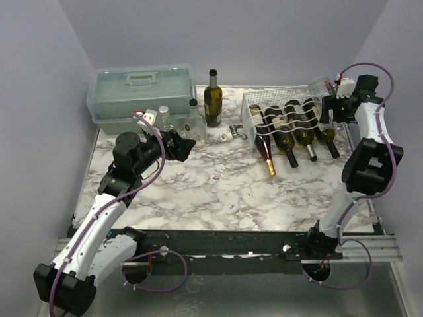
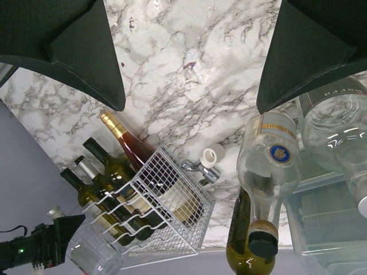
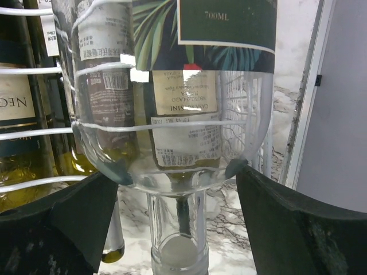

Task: Take the wine bottle off the wine rack
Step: Pick up the wine bottle from the wine rack.

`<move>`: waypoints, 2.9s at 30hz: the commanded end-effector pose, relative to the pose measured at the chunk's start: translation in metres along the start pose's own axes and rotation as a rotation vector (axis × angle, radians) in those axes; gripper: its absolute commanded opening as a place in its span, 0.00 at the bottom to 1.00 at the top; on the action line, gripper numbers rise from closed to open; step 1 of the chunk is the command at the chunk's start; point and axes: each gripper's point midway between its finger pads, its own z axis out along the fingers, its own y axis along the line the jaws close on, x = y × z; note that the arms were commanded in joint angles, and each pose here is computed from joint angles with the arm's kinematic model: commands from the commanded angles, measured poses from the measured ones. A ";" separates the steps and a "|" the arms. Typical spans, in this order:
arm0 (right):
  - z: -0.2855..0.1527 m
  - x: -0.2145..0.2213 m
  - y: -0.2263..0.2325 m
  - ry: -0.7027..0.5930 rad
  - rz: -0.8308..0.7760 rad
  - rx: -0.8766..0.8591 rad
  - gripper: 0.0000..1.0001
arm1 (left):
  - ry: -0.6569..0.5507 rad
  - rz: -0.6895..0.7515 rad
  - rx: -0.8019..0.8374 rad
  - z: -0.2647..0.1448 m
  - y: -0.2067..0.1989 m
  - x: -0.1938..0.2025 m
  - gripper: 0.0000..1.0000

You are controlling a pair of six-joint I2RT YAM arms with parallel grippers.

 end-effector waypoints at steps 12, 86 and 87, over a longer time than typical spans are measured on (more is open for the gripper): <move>0.013 0.010 -0.006 0.010 0.026 -0.004 0.72 | 0.011 0.005 0.013 0.001 0.000 0.005 0.99; -0.107 -0.070 0.024 -0.335 -0.062 -0.070 0.00 | 0.011 0.008 0.014 0.001 0.000 0.005 0.99; -0.109 -0.071 0.026 -0.336 -0.064 -0.076 0.00 | 0.011 0.008 0.015 0.001 0.000 0.005 0.99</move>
